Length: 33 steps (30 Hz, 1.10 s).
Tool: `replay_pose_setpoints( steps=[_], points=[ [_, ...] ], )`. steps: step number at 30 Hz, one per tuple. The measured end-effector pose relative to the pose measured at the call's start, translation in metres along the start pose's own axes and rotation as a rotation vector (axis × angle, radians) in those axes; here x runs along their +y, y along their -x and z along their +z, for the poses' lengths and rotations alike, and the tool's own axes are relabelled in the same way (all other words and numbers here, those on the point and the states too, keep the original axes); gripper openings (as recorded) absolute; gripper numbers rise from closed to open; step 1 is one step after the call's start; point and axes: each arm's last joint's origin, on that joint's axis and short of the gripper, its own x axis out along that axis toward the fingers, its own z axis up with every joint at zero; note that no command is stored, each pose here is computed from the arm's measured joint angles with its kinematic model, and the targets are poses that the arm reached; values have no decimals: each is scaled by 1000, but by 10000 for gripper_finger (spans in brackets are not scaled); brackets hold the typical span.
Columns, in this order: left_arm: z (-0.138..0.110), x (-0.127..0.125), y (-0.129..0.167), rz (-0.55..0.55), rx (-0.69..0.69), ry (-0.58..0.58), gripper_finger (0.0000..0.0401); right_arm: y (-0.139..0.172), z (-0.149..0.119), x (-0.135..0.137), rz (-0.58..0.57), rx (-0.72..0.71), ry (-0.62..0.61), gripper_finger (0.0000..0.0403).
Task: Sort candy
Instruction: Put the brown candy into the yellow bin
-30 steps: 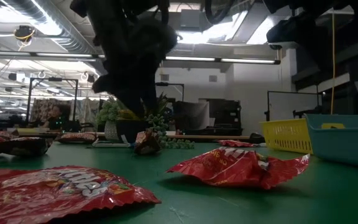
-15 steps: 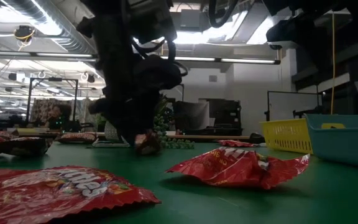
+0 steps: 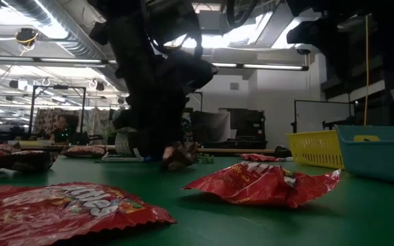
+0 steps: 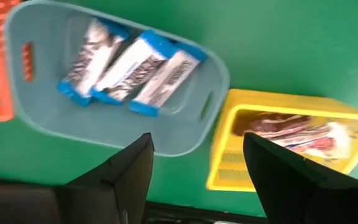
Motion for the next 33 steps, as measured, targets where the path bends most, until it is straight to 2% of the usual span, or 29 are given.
replay_pose_setpoints(
  steps=[10, 17, 21, 25, 33],
  points=[
    [11, -14, 2, -141, -127, -153, 6, 2, 15, -5, -190, -146, 106, 248],
    [24, -29, 8, -330, -248, -351, 3, 4, 26, -7, -283, -243, 213, 248],
    [28, -36, 12, -417, -311, -466, 3, 6, 31, -8, -352, -289, 226, 248],
    [30, -39, 14, -440, -354, -522, 3, 8, 34, -9, -387, -312, 261, 248],
    [31, -40, 15, -442, -375, -558, 4, 8, 33, -9, -402, -287, 365, 248]
  ],
)
